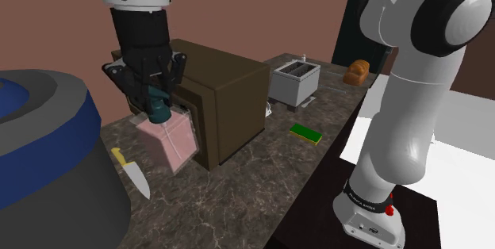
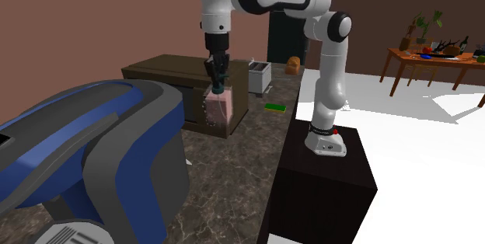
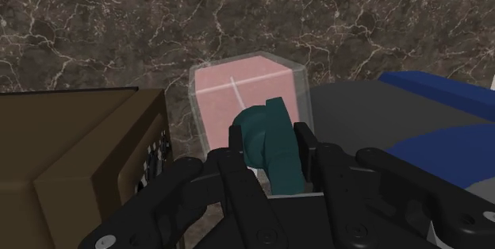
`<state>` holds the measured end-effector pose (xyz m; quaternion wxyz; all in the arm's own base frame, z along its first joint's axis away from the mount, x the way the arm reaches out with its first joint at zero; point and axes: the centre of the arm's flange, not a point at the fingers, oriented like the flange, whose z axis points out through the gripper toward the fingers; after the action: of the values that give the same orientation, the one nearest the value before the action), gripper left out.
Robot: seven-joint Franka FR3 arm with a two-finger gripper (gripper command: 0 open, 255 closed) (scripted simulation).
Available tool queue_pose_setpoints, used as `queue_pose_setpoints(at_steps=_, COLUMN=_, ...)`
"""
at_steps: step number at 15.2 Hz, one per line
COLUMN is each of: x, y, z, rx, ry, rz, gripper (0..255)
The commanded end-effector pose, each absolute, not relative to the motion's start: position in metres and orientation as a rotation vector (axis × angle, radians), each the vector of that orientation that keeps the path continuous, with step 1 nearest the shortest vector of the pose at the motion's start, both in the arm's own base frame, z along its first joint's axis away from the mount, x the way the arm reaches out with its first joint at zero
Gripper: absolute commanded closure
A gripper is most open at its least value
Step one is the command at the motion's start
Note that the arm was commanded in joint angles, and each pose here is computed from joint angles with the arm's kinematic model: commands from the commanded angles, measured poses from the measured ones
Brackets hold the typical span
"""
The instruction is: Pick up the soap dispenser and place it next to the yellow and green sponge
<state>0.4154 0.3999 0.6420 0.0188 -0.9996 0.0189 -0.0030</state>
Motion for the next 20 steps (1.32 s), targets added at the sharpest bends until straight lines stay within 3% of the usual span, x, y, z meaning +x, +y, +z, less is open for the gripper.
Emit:
queue_pose_setpoints(at_steps=1, x=0.415, y=0.400, z=0.652, rx=-3.104, ry=0.059, rz=-0.009, gripper=255)
queue_pose_setpoints(at_steps=20, x=0.360, y=0.168, z=0.655, rx=-3.104, ry=0.059, rz=-0.009, gripper=255)
